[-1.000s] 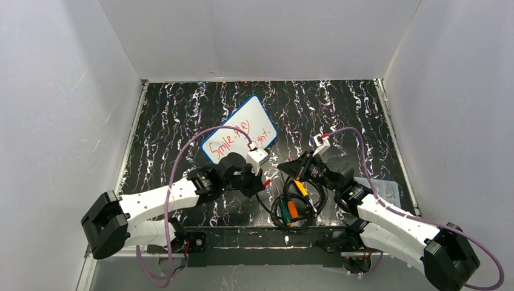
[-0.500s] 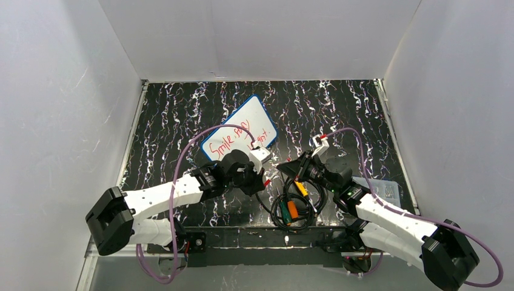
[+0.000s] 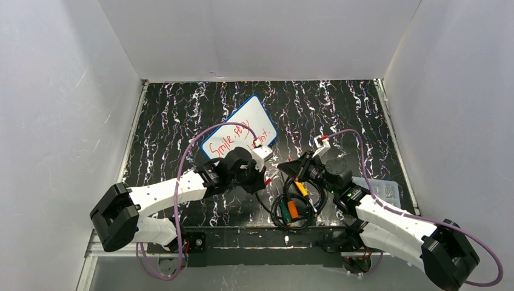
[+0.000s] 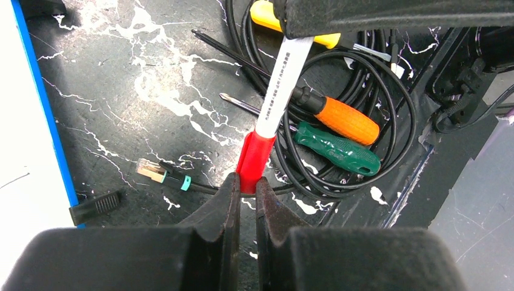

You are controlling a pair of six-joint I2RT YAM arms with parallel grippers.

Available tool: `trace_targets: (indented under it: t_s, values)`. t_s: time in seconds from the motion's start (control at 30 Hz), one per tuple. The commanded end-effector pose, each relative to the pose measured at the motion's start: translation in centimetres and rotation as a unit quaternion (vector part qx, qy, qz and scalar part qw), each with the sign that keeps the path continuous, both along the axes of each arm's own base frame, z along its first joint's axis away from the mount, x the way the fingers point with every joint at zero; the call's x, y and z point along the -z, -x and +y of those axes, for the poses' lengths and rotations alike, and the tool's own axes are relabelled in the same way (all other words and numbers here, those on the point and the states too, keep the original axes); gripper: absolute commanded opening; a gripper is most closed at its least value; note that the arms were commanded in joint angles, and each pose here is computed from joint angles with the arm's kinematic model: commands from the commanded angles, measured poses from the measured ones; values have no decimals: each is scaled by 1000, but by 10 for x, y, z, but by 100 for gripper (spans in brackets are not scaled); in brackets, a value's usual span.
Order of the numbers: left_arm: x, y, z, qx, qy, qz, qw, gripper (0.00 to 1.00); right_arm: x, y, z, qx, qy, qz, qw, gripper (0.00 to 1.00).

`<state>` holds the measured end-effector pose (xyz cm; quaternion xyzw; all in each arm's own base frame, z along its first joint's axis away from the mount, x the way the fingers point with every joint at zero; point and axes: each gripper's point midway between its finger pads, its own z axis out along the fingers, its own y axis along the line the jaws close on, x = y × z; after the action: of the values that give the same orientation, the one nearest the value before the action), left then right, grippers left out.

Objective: Write a sentence on the whiteboard
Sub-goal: Close the whiteboard marker at the center of the board, then place the whiteboard marker at the center of the board.

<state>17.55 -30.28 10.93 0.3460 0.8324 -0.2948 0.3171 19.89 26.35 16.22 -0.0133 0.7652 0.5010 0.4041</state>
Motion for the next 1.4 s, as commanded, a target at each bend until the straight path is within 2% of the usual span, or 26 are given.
trace_targets:
  t_s: [0.0, 0.17, 0.33, 0.47, 0.57, 0.67, 0.8, 0.87, 0.97, 1.07, 1.13, 1.37]
  values:
    - [-154, -48, -57, -8, 217, -155, 964, 0, 44, 68, 17, -136, 35, 95, 986, 1]
    - [-156, -49, -59, -5, 223, -154, 963, 0, 38, 64, 17, -123, 33, 91, 988, 1]
    - [-135, -39, -45, 0, 210, -133, 969, 0, 5, 31, -1, -21, 46, 47, 998, 1]
    - [-118, -29, -18, -6, 181, -117, 976, 15, -37, 1, -36, 104, 51, 7, 993, 1]
    - [-107, -23, 5, -20, 151, -102, 983, 38, -56, -15, -59, 173, 66, -16, 983, 1]
    - [-102, -17, 25, -27, 113, -90, 989, 66, -61, -29, -73, 214, 111, -30, 970, 1]
    - [-115, -17, 46, -45, 87, -76, 992, 86, -65, -45, -63, 206, 162, -48, 964, 1]
    - [-125, -21, 56, -61, 78, -70, 993, 91, -64, -54, -51, 186, 181, -53, 964, 1]
    - [-149, -34, 73, -98, 73, -74, 990, 94, -56, -76, -36, 151, 184, -43, 970, 1]
    - [-166, -54, 96, -163, 64, -77, 982, 98, -41, -98, -22, 110, 151, -8, 982, 1]
    - [-177, -67, 111, -202, 70, -82, 973, 98, -31, -105, -12, 76, 132, 10, 988, 1]
    - [-186, -108, 179, -333, 80, -87, 936, 99, 24, -133, -9, 53, 142, 77, 985, 1]
